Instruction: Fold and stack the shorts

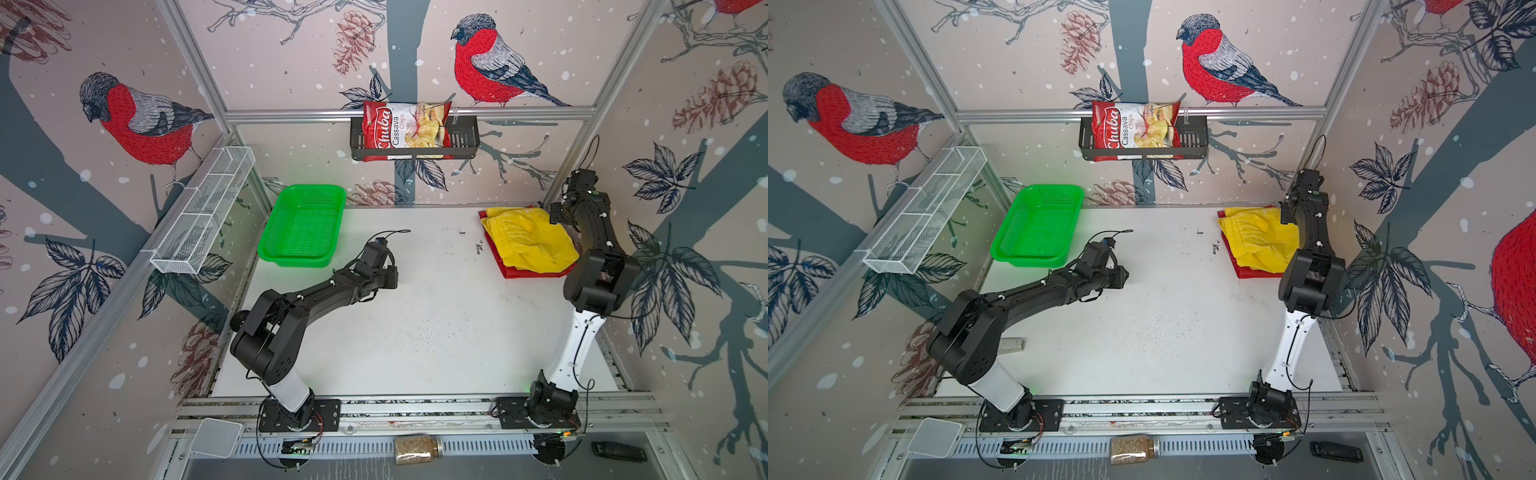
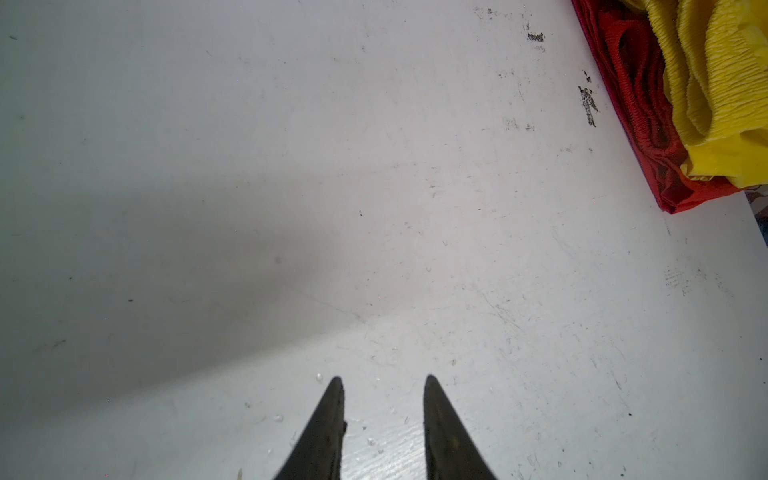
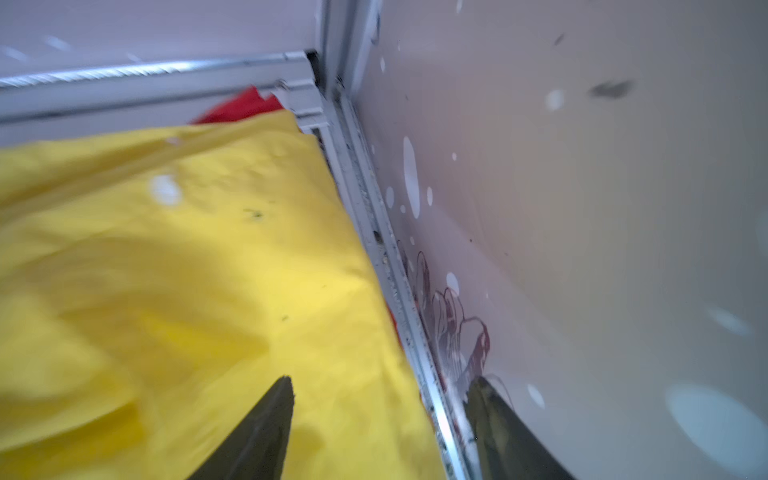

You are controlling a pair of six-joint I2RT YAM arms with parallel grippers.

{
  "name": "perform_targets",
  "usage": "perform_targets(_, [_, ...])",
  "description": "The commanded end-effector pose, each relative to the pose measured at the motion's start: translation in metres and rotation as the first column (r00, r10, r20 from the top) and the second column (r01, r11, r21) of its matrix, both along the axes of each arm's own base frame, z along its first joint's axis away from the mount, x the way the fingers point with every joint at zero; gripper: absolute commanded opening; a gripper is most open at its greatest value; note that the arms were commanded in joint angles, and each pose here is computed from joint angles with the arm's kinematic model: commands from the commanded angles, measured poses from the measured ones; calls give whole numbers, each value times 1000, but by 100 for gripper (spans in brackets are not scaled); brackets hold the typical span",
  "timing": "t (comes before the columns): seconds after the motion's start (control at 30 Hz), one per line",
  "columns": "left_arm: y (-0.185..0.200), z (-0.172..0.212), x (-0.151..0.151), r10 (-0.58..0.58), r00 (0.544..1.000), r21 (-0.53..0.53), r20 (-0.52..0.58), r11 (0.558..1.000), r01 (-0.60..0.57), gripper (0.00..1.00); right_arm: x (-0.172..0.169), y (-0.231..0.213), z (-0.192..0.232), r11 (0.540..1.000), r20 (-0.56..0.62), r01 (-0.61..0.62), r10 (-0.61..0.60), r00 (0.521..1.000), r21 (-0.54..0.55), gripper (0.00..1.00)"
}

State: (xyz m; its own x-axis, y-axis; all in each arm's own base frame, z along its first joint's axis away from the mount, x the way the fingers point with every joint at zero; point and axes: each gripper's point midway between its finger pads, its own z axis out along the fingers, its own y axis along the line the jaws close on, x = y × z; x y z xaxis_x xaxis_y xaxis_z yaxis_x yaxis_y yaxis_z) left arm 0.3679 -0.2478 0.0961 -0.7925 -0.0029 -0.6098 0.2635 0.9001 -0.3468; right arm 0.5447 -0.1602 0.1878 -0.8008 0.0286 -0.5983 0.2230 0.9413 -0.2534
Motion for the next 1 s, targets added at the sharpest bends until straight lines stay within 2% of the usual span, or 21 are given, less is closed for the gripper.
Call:
perform_targets(0.0, [-1, 0, 2, 10, 1000, -2, 0, 1000, -10, 33, 5, 36, 25, 990, 146, -88, 71, 987, 113, 65])
perform_targets(0.13, [-7, 10, 8, 4, 1000, -22, 18, 1000, -4, 33, -12, 85, 21, 932, 216, -226, 168, 962, 284, 60])
perform_targets(0.27, [-8, 10, 7, 0, 1000, -25, 20, 1000, 0, 33, -23, 100, -11, 891, 190, -248, 188, 964, 381, 57])
perform_targets(0.4, [-8, 7, 6, -1, 1000, -29, 15, 1000, 1, 33, -29, 74, -67, 910, 71, -120, 100, 992, 397, 55])
perform_targets(0.53, [-8, 9, 6, 6, 1000, -34, 24, 999, -5, 33, -38, 38, -125, 946, -90, 40, -11, 996, 322, 54])
perform_targets(0.67, [-5, 0, 2, 10, 1000, -26, 8, 1000, -10, 33, -40, 33, -154, 950, -146, 66, -22, 989, 304, 57])
perform_targets(0.8, [-5, 0, 2, 9, 1000, -25, 5, 1000, -8, 33, -37, 35, -144, 955, -128, 65, -29, 991, 288, 63])
perform_targets(0.97, [-4, 7, 4, 11, 1000, -24, 26, 1000, -11, 34, -25, 42, -63, 962, 38, 5, -16, 999, 274, 65])
